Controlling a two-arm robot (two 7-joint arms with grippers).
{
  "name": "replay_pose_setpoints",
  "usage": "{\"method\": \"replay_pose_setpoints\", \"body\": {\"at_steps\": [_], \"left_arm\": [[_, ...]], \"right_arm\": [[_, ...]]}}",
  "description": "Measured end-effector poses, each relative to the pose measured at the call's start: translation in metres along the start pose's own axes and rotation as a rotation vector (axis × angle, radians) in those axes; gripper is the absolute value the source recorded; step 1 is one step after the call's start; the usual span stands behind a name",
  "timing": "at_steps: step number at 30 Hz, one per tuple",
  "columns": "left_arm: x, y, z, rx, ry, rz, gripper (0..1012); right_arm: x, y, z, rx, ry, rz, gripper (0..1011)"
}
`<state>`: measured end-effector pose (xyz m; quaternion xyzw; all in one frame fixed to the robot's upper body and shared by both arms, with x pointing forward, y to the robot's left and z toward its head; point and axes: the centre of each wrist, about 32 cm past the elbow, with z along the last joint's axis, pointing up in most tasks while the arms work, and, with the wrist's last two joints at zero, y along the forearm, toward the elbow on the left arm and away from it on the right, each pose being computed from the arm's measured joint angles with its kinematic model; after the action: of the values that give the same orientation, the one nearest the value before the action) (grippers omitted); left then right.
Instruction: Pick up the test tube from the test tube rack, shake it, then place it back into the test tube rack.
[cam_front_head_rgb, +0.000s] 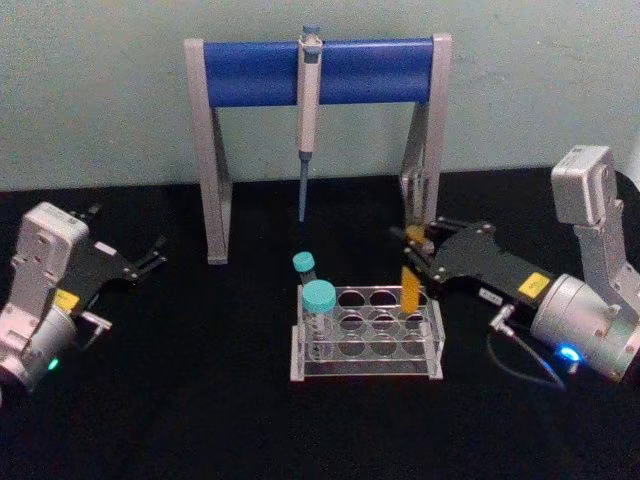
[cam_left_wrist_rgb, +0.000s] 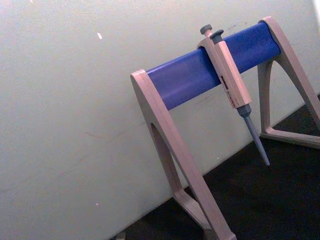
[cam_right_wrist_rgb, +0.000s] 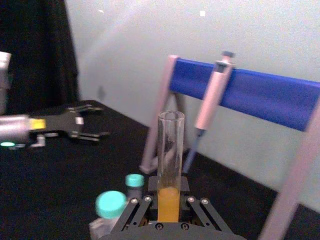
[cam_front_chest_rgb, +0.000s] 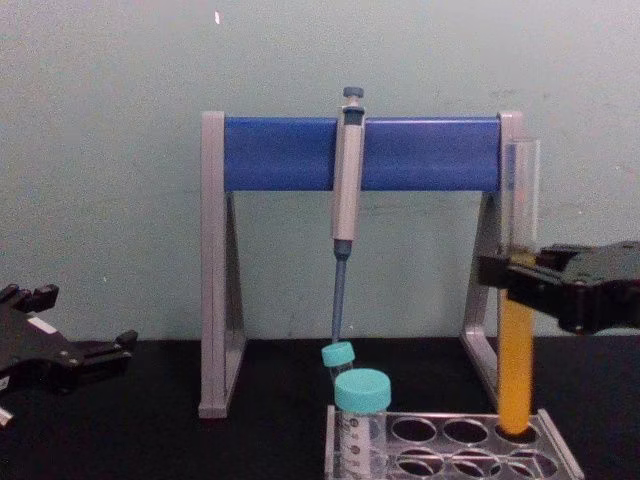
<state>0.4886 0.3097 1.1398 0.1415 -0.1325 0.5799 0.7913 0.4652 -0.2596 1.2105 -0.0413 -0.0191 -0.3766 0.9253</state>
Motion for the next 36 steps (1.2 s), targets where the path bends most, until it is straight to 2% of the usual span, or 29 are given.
{"method": "replay_pose_setpoints", "body": {"at_steps": [7, 11, 16, 20, 26, 36], "left_arm": [[0.0, 0.0, 0.0, 0.0, 0.0, 0.0, 1001], [0.0, 0.0, 0.0, 0.0, 0.0, 0.0, 1001], [0.0, 0.0, 0.0, 0.0, 0.0, 0.0, 1001], [0.0, 0.0, 0.0, 0.0, 0.0, 0.0, 1001], [0.0, 0.0, 0.0, 0.0, 0.0, 0.0, 1001], [0.0, 0.0, 0.0, 0.0, 0.0, 0.0, 1001]], "right_arm": [[-0.006, 0.013, -0.001, 0.021, 0.022, 0.081, 225], [-0.004, 0.029, -0.002, 0.048, 0.024, 0.103, 225], [0.003, 0.046, -0.003, 0.082, 0.01, 0.072, 225], [0.009, 0.053, -0.003, 0.092, 0.0, 0.031, 225], [0.017, 0.053, -0.005, 0.092, 0.0, -0.027, 225], [0.019, 0.05, -0.006, 0.09, 0.005, -0.047, 225]]}}
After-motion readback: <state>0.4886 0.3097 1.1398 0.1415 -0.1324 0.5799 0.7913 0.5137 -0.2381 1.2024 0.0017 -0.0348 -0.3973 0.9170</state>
